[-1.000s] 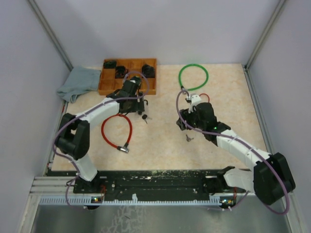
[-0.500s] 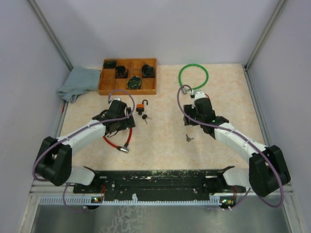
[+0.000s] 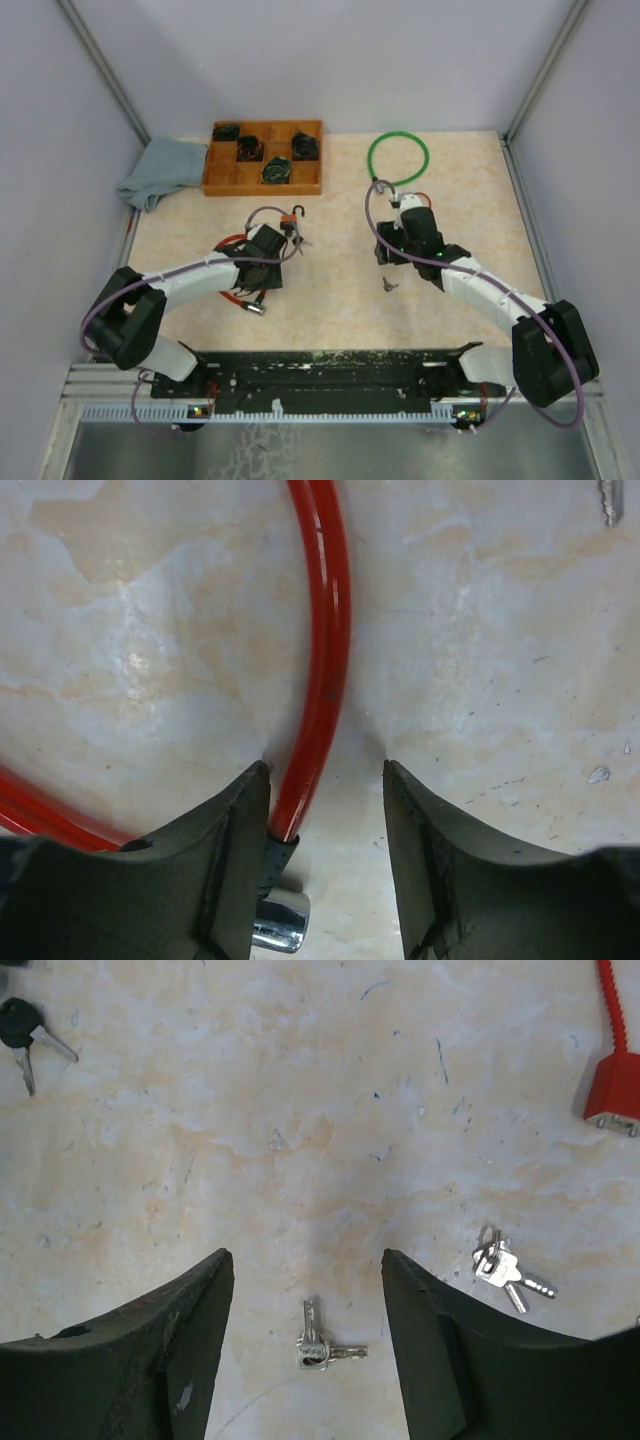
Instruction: Unlock with the key
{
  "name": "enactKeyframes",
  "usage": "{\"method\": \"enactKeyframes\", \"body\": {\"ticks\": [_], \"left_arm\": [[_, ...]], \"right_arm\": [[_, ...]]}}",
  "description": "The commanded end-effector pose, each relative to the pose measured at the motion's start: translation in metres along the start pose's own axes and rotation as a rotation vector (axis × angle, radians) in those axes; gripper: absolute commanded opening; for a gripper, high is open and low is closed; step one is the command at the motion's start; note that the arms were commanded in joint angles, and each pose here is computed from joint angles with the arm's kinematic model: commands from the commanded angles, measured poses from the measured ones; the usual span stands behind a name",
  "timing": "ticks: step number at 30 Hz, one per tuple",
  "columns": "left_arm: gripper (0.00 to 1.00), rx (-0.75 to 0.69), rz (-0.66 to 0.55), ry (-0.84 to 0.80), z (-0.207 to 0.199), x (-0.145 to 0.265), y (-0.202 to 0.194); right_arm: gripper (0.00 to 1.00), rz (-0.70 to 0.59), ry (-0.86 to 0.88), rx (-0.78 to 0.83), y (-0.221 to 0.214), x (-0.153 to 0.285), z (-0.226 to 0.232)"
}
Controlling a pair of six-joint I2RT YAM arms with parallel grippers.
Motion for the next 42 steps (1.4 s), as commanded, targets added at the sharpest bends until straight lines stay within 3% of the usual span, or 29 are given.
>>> {"method": "enactKeyframes", "body": {"ticks": [1, 5, 10, 14, 20, 32, 42], "left_arm": [[0.54, -0.063, 0.078, 0.13, 0.002, -0.008, -0.021], [0.46, -0.107, 0.113, 0.228, 0.003, -0.02, -0.025], [0.16, -0.211, 0.101, 0.247, -0.009, -0.023, -0.018], [0.0, -0.325, 0.015, 0.224, -0.028, -0.009, -0.004], [0.0, -0.47, -0.157, 0.177, -0.057, 0.02, 0.026], [0.0, -0.814, -0.504, -0.176, -0.12, 0.044, 0.06], [0.03, -0.955, -0.594, -0.261, -0.134, 0.031, 0.056]], "right_arm": [[0.61, -0.047, 0.078, -0.016, 0.005, 0.006, 0.008], [0.61, -0.048, 0.12, -0.018, 0.001, 0.008, 0.012], [0.61, -0.061, 0.139, -0.018, -0.003, 0.013, 0.011], [0.61, -0.062, 0.125, -0.022, -0.009, 0.014, 0.006], [0.61, -0.011, 0.079, -0.042, -0.022, 0.01, -0.003], [0.46, 0.188, 0.01, -0.113, -0.061, 0.004, -0.014], [0.43, 0.246, -0.13, -0.049, -0.07, -0.005, -0.019]]}}
Point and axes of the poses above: each gripper's point midway between its finger pads, its own x axis back along the fingers, its own z axis along the line the jaws close on, y = z × x, the point moved 5 cm from there along x, back along the fingers, and after that the axes turned 14 degrees about -x, right-handed, at the moved point
